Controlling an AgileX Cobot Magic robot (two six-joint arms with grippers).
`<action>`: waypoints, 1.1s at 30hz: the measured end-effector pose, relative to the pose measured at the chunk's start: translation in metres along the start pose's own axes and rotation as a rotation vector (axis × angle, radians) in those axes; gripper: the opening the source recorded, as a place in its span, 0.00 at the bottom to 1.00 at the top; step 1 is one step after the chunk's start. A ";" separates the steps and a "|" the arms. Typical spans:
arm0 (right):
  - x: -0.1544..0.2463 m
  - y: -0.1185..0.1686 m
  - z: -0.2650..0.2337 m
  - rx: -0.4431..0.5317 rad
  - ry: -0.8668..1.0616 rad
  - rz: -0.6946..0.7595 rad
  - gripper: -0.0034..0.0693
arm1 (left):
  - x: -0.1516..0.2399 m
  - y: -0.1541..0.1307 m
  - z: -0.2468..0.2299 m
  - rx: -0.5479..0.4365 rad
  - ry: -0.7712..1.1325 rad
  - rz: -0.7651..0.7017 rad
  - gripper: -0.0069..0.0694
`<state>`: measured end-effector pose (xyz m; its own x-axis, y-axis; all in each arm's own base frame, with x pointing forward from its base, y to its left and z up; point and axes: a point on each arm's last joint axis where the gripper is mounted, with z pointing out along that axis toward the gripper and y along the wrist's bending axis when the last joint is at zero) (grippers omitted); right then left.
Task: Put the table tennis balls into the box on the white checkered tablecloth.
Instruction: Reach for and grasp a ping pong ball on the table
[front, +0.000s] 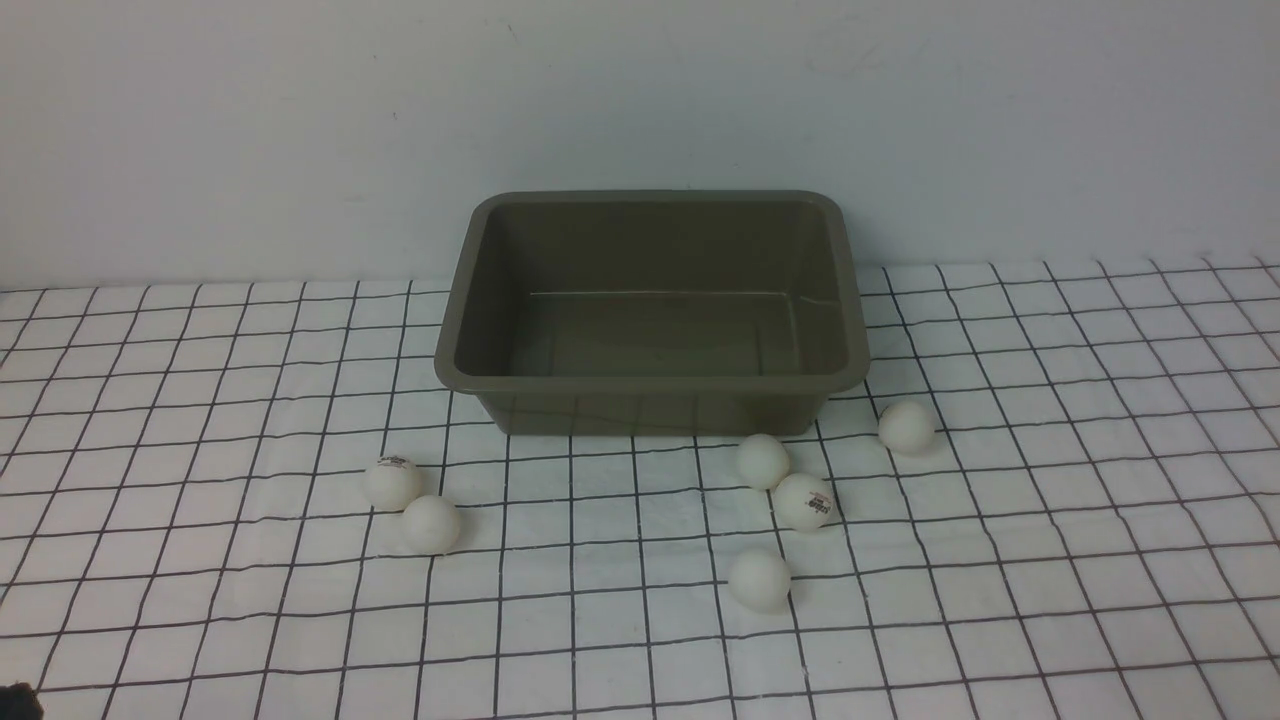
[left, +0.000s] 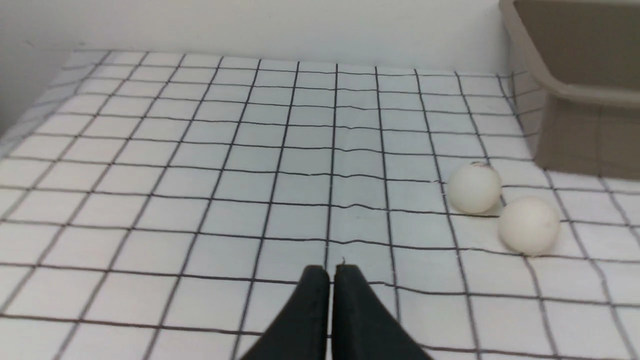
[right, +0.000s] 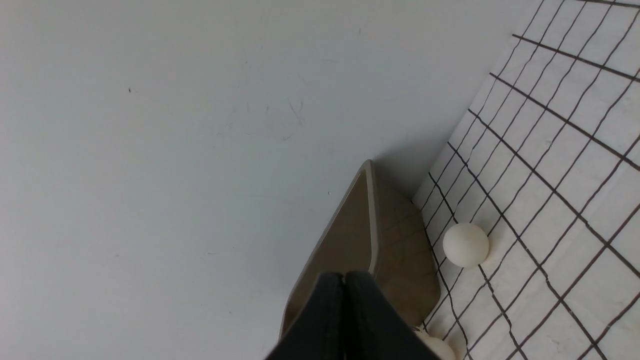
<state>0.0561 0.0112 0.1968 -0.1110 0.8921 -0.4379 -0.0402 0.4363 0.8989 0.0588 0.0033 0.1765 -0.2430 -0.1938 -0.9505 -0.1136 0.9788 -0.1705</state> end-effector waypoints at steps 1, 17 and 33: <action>0.000 0.000 0.000 -0.001 0.003 -0.002 0.02 | 0.000 -0.001 0.000 0.008 0.001 -0.043 0.08; -0.002 0.074 -0.015 -0.245 0.220 -0.536 0.02 | -0.005 -0.015 -0.001 0.185 0.013 -0.820 0.08; -0.027 0.102 0.065 0.069 0.694 -0.812 0.03 | -0.013 -0.018 -0.003 0.259 -0.011 -1.139 0.08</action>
<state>0.1194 0.0392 0.2990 -0.6183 0.0795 -0.7819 -0.3019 0.8945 0.3297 0.0614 -0.0119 0.1924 -0.1187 -0.9691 -0.2161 -0.0600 0.2243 -0.9727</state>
